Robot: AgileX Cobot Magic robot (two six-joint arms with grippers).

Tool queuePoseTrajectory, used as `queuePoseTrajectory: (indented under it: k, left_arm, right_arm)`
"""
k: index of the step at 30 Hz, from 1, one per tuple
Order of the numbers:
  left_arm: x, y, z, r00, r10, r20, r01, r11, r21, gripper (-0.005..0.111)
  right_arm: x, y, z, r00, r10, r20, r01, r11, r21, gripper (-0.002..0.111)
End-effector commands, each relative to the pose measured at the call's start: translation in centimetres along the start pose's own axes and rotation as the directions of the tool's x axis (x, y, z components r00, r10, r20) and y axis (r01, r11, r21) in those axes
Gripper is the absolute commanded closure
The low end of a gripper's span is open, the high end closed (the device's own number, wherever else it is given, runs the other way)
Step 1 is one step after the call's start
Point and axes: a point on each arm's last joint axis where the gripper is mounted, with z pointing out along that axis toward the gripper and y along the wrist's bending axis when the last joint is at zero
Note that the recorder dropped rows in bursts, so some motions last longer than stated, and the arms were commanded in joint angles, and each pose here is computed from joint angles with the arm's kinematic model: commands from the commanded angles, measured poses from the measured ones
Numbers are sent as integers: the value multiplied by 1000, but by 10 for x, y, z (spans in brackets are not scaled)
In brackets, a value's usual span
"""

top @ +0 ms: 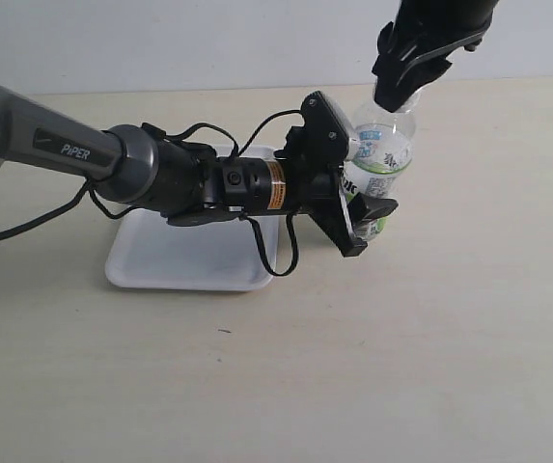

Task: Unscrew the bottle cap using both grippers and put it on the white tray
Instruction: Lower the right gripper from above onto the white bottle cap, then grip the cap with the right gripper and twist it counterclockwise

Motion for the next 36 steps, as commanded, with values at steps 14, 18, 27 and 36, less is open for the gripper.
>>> queuePoseTrajectory:
  k: [14,18,27,36]
  left_arm:
    - [4,-2,0,999,25,-30,-25,1000,11,107]
    - [4,-2,0,999,25,-30,-25,1000,11,107]
    - [4,-2,0,999,33,-28,-33,999,12,107]
    - [4,-2,0,999,33,-28,-33,999,12,107]
  right_arm:
    - [2,-4,-1,883,-468,-39,469,882,32,108]
    - [2,-4,-1,810,-585,-44,586,810,27,108]
    - [2,-3,-1,588,-808,-47,809,588,11,108]
    - [2,-3,-1,177,-983,-47,984,177,-10,108]
